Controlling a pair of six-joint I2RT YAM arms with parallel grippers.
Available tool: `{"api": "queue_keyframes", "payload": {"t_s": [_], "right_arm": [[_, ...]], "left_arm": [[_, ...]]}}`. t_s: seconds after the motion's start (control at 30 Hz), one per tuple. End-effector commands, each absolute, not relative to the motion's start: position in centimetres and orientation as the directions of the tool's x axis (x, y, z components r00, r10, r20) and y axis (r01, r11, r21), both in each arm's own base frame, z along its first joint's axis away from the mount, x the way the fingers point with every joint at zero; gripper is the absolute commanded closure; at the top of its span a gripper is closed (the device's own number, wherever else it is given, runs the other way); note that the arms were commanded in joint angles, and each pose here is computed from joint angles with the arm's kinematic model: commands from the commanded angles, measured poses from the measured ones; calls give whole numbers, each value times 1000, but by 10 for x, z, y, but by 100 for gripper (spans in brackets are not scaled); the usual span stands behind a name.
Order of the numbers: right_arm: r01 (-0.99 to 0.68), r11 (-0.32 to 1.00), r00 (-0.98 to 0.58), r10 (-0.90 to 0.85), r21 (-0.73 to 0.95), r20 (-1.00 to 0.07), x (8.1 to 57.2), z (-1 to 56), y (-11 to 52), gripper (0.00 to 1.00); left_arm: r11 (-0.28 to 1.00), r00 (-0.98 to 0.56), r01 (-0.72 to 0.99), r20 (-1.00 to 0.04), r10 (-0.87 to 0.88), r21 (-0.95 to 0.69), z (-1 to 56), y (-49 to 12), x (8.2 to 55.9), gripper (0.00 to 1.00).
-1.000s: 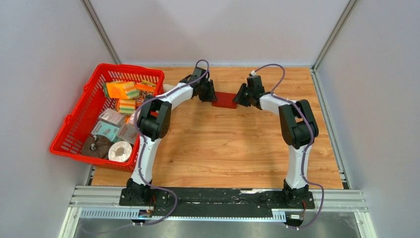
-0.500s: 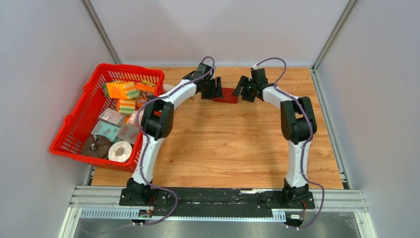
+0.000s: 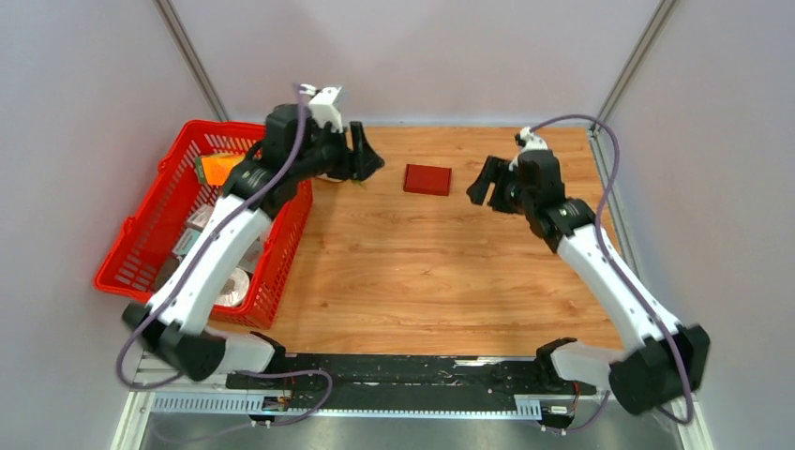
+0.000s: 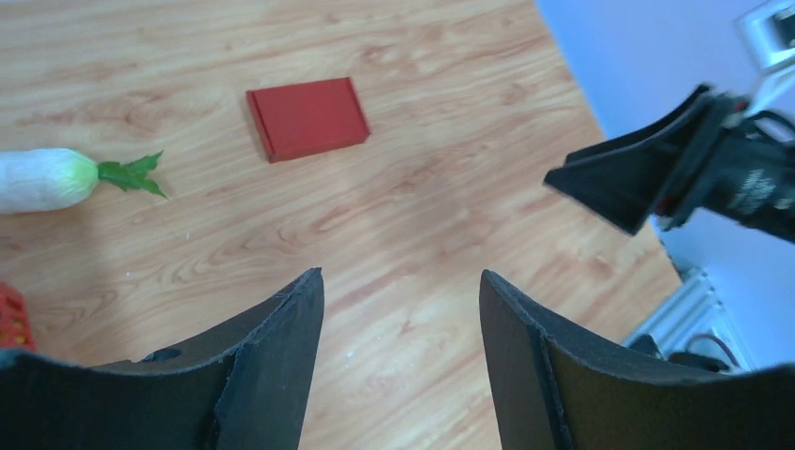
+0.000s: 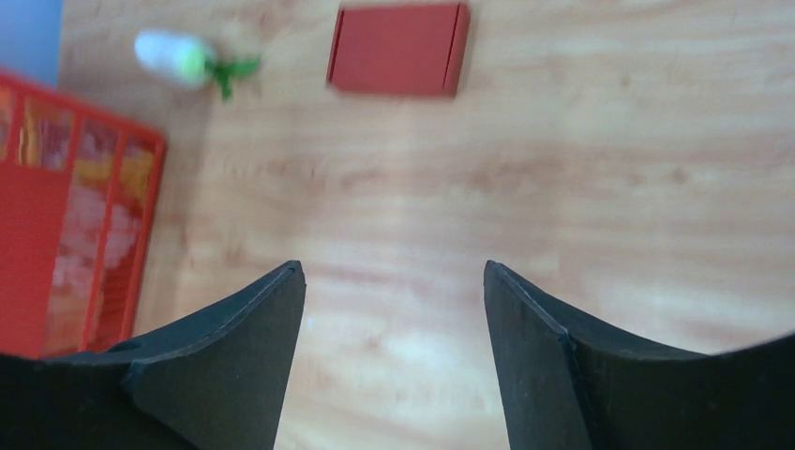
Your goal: Fold the paper box
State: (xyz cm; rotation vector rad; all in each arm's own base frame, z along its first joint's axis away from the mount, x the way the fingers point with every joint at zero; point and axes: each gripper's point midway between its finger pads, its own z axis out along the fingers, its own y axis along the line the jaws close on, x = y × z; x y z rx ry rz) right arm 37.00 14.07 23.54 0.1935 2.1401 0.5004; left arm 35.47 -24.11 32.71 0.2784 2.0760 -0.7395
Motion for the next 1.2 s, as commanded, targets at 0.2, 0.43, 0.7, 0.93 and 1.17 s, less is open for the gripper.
{"api": "queue_keyframes", "payload": {"t_s": [0.2,0.43,0.7,0.93,1.17], "right_arm": [[-190,886,-428,314,424,-848,197,328,98,12],[-368,801,-280,389,472,-878,132,381,91,0],[-566,724,14,488,395,-873,81,460,79,0],[-590,754,357,564,289,-745,21,527,32,0],[-554,774,242,501,306,-831,46,524,45,0]], "left_arm": [[706,-303,625,-937,-174,-333,430,-168,190,27],[657,-167,688,-948,-270,-308,440,-143,132,25],[636,89,750,-925,-368,-181,507,-115,82,19],[626,311,777,-820,-479,-71,568,-102,59,19],[680,318,727,-830,-458,-97,576,-99,82,19]]}}
